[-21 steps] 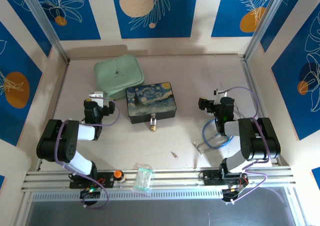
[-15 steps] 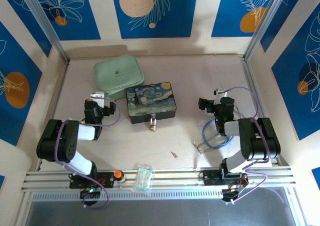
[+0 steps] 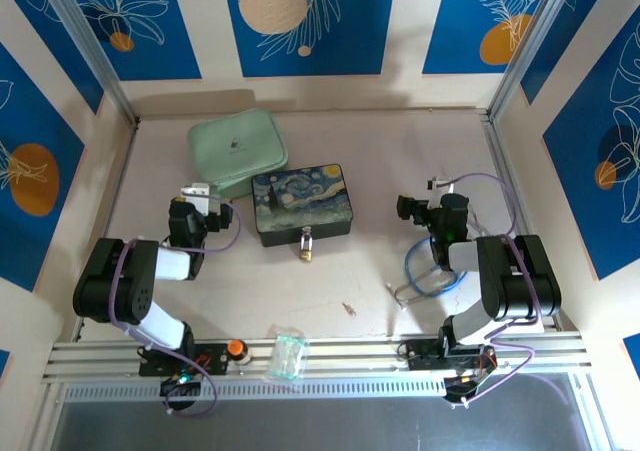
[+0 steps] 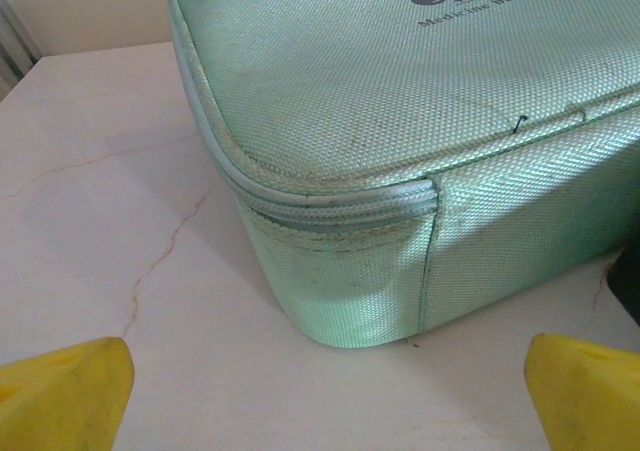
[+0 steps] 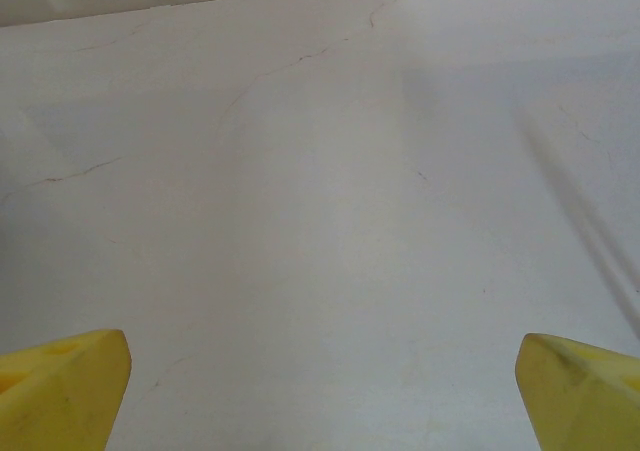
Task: Unlock a padlock with a key
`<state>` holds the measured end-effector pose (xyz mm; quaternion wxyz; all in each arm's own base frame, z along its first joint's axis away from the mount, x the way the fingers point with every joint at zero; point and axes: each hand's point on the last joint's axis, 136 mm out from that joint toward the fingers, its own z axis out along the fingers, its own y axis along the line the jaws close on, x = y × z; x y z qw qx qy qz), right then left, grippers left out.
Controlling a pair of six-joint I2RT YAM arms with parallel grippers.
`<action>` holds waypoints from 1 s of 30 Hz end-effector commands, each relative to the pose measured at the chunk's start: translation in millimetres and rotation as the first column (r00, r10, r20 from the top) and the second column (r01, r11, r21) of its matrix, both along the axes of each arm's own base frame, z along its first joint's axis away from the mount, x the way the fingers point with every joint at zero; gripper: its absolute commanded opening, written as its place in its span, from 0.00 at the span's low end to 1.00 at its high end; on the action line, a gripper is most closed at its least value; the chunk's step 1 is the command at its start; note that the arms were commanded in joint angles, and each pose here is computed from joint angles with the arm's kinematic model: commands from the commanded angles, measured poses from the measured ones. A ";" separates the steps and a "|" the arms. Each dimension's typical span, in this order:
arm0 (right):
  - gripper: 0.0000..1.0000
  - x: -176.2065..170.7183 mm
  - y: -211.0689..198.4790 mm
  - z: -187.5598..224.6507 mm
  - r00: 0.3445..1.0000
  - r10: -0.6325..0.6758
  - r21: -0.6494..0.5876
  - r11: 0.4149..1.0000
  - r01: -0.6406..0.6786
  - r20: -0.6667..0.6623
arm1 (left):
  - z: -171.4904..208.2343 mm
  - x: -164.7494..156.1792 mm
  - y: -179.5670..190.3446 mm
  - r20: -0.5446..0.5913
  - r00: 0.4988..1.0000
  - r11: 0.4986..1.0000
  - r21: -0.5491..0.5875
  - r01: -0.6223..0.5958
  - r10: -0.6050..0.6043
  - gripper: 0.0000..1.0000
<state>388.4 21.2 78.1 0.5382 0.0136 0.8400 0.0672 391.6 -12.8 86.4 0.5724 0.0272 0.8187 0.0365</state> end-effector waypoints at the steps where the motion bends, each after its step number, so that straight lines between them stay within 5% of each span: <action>1: 0.99 8.7 1.4 16.4 0.998 0.022 -0.012 1.000 -0.021 0.052 | 5.2 5.0 -5.4 0.015 0.999 1.000 0.008 0.030 -0.030 0.99; 15: 0.99 9.1 3.9 20.3 0.998 0.040 -0.004 0.999 -0.040 0.050 | 9.8 2.5 -1.0 0.041 0.999 1.000 0.011 0.006 -0.006 1.00; 21: 0.99 -3.9 14.8 66.6 0.993 0.076 -0.029 0.997 -0.074 0.088 | 51.8 -19.1 12.0 0.112 0.991 0.998 -0.004 -0.068 0.068 0.99; 24: 0.99 -14.5 22.0 86.8 0.994 0.093 0.046 0.994 -0.095 0.052 | 71.9 -27.7 20.8 0.091 0.983 0.981 -0.122 -0.149 0.161 0.99; 30: 0.99 -40.9 39.9 108.9 0.990 0.138 0.201 0.970 -0.138 0.012 | 105.0 -46.4 -10.1 0.143 0.986 0.885 -0.465 -0.010 0.086 0.99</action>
